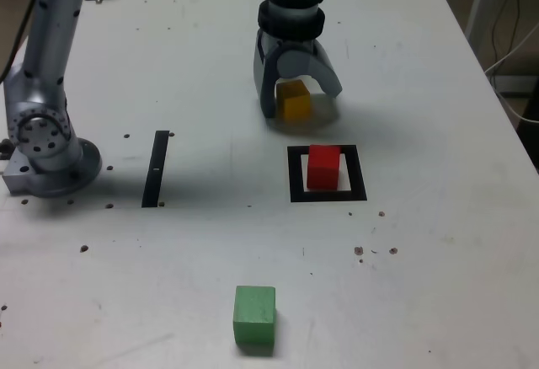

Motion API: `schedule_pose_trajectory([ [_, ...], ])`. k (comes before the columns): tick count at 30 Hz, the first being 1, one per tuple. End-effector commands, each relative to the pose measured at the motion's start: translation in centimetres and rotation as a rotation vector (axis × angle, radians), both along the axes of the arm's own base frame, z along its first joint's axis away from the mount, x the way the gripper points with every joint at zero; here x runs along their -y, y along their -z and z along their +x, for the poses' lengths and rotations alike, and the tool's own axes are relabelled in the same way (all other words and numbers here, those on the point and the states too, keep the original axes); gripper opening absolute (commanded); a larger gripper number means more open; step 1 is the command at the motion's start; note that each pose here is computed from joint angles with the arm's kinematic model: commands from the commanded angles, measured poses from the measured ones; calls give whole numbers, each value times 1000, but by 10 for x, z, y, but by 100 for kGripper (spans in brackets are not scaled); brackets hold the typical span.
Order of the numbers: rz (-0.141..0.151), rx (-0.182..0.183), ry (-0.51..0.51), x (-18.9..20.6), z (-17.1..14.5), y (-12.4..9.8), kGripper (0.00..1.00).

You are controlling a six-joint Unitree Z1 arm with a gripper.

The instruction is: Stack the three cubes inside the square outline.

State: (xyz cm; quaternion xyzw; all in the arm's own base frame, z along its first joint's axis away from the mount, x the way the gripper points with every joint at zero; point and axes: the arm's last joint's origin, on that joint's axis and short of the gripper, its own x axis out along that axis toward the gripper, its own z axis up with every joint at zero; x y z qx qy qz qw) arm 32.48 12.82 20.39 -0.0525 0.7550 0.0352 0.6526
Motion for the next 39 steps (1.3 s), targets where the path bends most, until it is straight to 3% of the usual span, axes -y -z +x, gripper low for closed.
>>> schedule_pose_trajectory([
  [1, 0, -7, 6, 3, 2, 3, 91],
  [7, 28, -13, 8, 6, 4, 2, 79],
  [12, 66, -35, -3, 5, 2, 0, 54],
  [15, 69, -42, -2, 7, 2, -1, 45],
  [25, 38, -24, 28, 20, 7, -3, 40],
  [34, 45, 5, 35, 22, 4, -15, 27],
  [39, 43, 52, 42, 29, -7, -36, 21],
])
